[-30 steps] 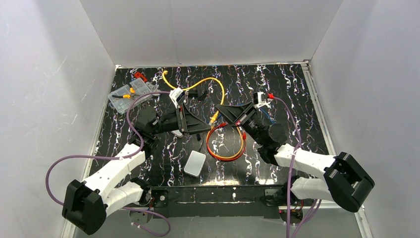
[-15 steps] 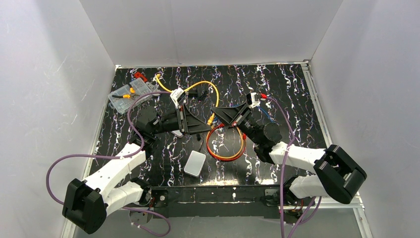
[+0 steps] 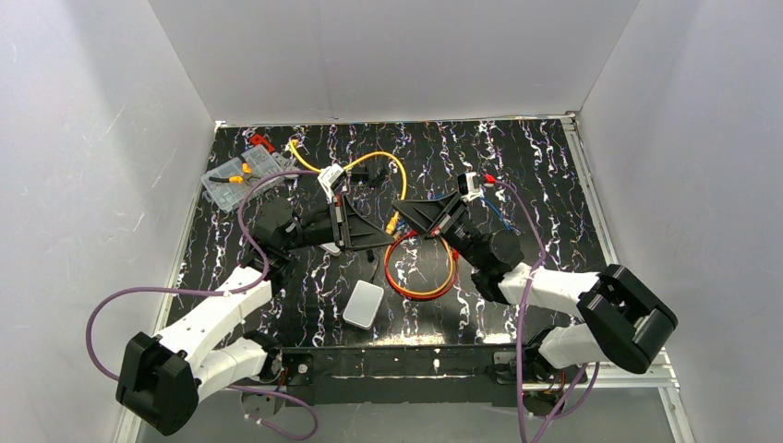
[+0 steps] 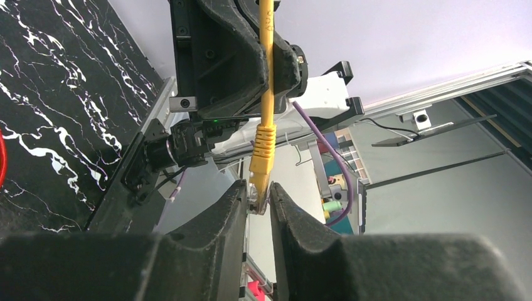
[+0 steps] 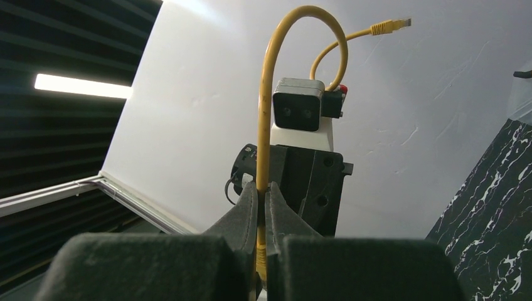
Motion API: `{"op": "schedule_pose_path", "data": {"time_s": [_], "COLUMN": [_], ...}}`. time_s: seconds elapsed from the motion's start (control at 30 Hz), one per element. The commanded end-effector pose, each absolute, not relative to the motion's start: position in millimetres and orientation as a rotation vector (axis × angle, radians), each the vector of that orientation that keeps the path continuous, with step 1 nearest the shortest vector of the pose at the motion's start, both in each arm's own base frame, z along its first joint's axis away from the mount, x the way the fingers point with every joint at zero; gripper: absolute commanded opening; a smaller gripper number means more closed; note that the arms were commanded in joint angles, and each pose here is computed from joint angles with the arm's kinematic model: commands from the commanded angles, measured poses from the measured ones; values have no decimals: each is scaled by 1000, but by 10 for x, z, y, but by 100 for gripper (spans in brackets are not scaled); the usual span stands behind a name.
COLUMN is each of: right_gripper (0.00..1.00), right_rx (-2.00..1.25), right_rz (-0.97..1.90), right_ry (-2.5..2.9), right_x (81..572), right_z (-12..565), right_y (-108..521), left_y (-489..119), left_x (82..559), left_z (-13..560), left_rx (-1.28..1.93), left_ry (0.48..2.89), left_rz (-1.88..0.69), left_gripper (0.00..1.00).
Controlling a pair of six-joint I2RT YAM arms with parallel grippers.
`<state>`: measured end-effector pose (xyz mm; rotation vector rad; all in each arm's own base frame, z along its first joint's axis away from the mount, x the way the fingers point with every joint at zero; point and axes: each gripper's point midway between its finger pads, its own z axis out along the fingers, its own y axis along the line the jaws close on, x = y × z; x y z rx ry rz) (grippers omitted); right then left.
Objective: Insert the plug into the switch port
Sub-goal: Adjust the connector.
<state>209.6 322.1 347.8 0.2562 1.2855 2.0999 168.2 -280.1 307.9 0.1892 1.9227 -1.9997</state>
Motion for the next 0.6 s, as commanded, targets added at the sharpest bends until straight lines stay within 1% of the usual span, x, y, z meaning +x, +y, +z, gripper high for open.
{"op": "schedule_pose_path", "data": {"time_s": [0.0, 0.1, 0.23, 0.37, 0.4, 0.57], "right_gripper": [1, 1, 1, 1, 3, 31], "right_rx": [178, 172, 149, 128, 122, 91], "right_rz": [2172, 2173, 2175, 2173, 2174, 2157], "right_ry": [1138, 1140, 1120, 1127, 1130, 1152], "right_x": [1956, 1951, 1920, 1896, 1885, 1846], "right_z": [3771, 3754, 3751, 3735, 3727, 3647], "right_y": [3161, 3168, 3156, 3161, 3162, 3115], "left_y": [-2804, -2803, -2809, -2803, -2801, -2782], "left_x": [1624, 1630, 1638, 1632, 1629, 1574], "left_z": [3253, 3252, 3232, 3217, 3218, 3189], "left_rx": [270, 267, 262, 259, 263, 279], "left_ry": [1867, 1868, 1881, 1893, 1894, 1921], "left_rz": [-2007, -2005, -2002, -1995, -1991, -1981], "left_gripper": [18, 14, 0, 0, 0, 0]}}
